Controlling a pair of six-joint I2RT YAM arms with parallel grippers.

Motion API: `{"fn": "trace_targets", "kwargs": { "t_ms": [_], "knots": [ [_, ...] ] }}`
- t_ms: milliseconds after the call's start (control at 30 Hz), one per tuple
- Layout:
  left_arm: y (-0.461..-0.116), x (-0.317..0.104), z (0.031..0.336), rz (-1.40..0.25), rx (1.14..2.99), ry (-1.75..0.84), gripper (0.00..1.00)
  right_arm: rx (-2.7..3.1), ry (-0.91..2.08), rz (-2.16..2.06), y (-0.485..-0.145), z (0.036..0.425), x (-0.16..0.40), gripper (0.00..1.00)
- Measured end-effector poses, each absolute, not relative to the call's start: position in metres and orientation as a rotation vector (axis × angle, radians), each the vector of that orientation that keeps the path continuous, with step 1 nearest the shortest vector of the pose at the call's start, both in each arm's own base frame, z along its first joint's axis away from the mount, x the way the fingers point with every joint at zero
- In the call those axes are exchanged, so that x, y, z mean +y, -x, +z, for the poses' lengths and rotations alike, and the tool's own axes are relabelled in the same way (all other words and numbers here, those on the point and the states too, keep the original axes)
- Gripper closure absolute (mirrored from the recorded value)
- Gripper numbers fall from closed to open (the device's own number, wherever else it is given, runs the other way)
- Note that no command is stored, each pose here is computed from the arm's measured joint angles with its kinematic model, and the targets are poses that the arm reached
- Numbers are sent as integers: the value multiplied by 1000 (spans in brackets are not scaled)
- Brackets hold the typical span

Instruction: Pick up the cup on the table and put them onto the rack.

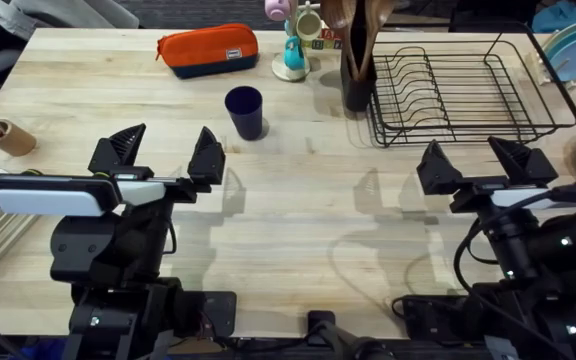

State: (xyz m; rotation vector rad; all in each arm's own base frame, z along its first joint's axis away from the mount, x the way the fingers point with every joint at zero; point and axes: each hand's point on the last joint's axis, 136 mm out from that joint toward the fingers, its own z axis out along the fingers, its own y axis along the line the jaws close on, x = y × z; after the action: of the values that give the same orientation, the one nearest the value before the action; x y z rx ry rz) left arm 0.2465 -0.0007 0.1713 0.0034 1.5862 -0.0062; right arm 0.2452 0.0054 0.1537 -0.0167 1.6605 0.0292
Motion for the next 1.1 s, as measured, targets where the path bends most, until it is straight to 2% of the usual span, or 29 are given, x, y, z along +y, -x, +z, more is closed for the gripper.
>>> {"fn": "trace_targets", "kwargs": {
  "t_ms": [600, 767, 933, 1067, 1100],
  "knots": [
    [-247, -1, 171, 13, 1588, -23, 8, 1673, 10, 22, -245, 151, 4, 5],
    [-243, -4, 164, -2, 1657, -43, 9, 1722, 10, 23, -240, 150, 4, 5],
    [-234, -5, 200, 9, 1705, -61, 9, 1818, 9, 22, -226, 162, 4, 5],
    [-234, -5, 235, 12, 1738, -68, 9, 1810, 9, 22, -218, 204, 4, 5],
    [-240, -5, 256, 11, 1786, -73, 8, 1837, 9, 22, -215, 227, 4, 5]
  ]
}}
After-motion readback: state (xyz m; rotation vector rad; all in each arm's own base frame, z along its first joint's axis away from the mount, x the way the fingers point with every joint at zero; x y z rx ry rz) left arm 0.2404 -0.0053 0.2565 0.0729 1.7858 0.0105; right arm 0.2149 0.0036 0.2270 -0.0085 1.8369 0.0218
